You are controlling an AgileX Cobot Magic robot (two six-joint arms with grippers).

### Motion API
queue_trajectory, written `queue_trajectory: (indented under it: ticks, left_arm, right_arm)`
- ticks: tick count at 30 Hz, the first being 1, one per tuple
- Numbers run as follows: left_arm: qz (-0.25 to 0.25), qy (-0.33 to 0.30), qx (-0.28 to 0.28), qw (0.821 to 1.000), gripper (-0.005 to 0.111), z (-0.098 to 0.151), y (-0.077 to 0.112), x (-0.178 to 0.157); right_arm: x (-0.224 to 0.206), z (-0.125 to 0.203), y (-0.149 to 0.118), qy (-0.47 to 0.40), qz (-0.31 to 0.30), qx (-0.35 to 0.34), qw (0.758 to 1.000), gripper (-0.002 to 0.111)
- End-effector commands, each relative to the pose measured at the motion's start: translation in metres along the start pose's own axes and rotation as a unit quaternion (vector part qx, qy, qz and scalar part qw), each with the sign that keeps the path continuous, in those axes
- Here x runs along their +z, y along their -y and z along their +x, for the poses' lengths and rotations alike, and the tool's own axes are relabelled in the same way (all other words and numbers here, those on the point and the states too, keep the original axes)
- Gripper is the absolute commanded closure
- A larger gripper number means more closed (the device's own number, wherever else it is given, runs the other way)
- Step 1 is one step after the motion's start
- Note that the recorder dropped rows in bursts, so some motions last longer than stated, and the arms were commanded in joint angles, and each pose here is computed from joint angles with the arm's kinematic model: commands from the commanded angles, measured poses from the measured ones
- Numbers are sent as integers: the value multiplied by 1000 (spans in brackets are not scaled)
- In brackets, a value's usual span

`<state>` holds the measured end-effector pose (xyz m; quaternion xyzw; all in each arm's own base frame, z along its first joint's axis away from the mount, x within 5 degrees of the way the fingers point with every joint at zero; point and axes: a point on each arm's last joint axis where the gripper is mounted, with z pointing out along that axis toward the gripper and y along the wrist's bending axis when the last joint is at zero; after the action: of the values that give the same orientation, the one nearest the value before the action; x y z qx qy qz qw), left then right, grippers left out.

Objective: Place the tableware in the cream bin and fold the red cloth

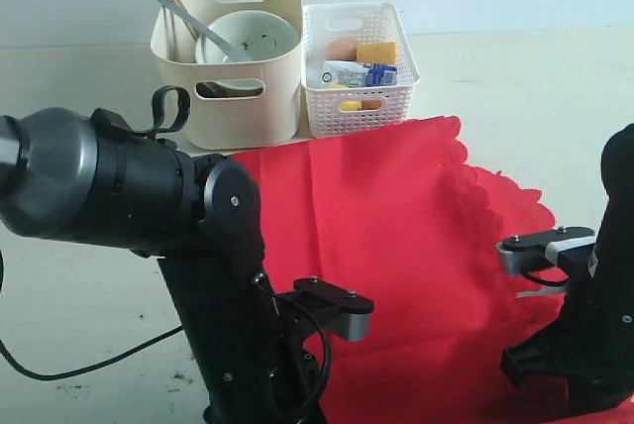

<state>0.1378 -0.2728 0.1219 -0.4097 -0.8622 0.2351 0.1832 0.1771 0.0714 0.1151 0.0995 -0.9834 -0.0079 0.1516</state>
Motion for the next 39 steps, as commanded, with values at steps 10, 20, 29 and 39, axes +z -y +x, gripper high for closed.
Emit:
queue_trajectory:
  ticks: [10,20,29,39]
  left_arm:
    - [-21,113,79,990,32,9,28,-48]
    - [-51,225,52,972,32,29,47,-101]
    - [-162,281,-52,945,32,69,26,-136]
    - [-214,340,-136,906,32,126,7,-149]
  right_arm:
    - [-97,6,-10,180,-34,-18,983,108]
    - [-121,-22,-38,235,-148,-72,958,108]
    - [-81,-53,-71,215,-122,-118,962,108]
    - [-67,-78,-111,187,-112,-170,961,108]
